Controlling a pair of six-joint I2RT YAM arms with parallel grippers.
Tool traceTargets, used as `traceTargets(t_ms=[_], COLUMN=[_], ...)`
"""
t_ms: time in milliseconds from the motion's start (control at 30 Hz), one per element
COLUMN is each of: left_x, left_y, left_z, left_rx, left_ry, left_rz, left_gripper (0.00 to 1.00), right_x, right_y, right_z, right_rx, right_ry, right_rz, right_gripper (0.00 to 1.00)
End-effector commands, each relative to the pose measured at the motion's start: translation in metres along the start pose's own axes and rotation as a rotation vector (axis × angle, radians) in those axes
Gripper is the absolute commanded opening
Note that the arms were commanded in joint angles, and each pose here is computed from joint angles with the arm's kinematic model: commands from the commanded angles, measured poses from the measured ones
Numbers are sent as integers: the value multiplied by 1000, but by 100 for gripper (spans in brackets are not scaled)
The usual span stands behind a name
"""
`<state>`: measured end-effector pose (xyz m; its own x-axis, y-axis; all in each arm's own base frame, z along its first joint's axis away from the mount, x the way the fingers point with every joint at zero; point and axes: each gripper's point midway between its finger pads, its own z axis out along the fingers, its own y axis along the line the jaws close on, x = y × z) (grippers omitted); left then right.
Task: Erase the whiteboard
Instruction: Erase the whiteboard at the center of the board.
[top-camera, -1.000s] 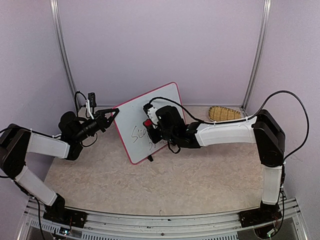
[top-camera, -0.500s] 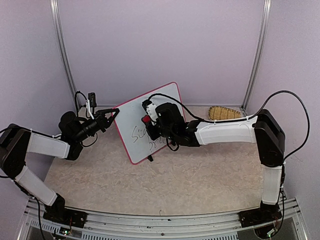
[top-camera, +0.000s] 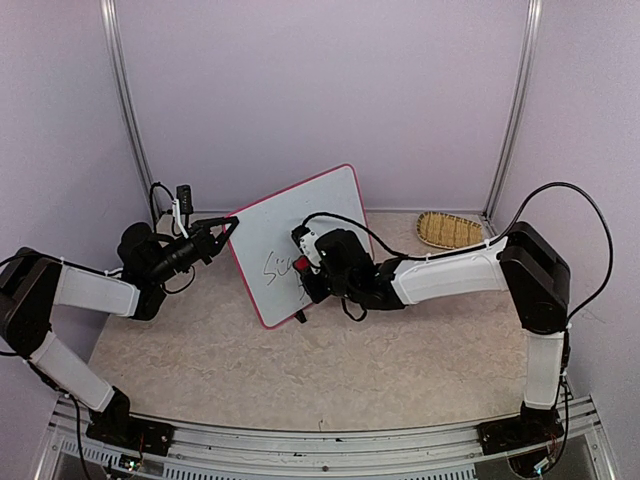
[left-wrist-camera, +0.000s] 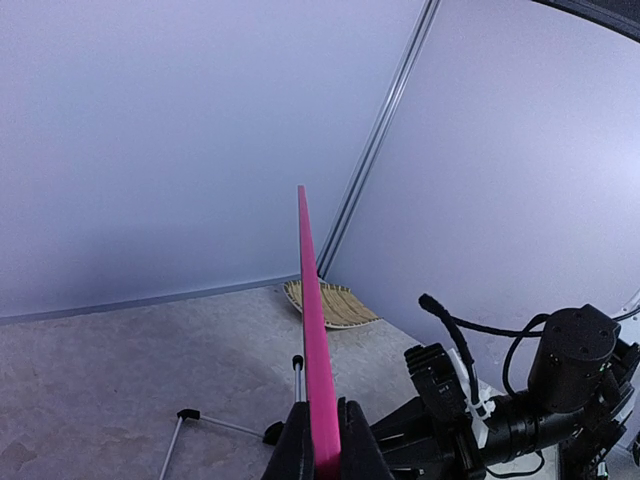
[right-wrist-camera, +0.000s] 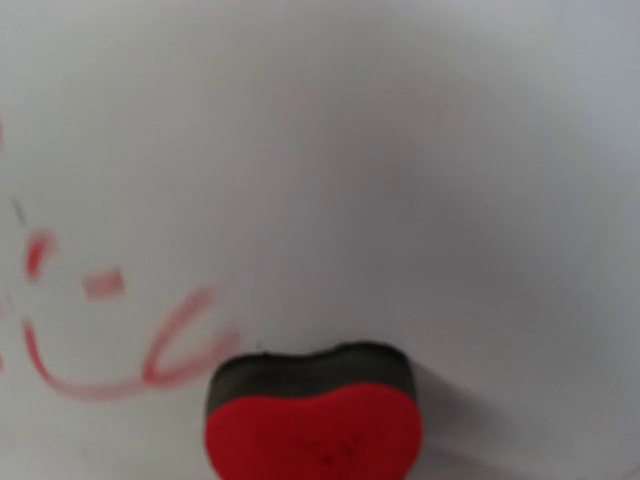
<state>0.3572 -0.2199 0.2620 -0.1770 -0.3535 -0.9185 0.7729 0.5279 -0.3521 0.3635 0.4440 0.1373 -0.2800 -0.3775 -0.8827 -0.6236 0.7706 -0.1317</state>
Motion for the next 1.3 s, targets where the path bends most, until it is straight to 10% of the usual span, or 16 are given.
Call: traceTargets(t_ms=[0,733,1267], left_x=[34,33,32], left_y=[-14,-16,-16], left_z=[3,2,2], left_rx=[85,85,84], left_ry=[128,126,124], left_rz=[-11,-8,-7], left_gripper=[0,0,0], right_x=[32,-61,3], right_y=[6,9,8], right_z=[5,3,9], right_rx=[-12,2,9], right_ry=[63,-99,9], right_rz=[1,-34,-22], right_gripper=[17,17,17])
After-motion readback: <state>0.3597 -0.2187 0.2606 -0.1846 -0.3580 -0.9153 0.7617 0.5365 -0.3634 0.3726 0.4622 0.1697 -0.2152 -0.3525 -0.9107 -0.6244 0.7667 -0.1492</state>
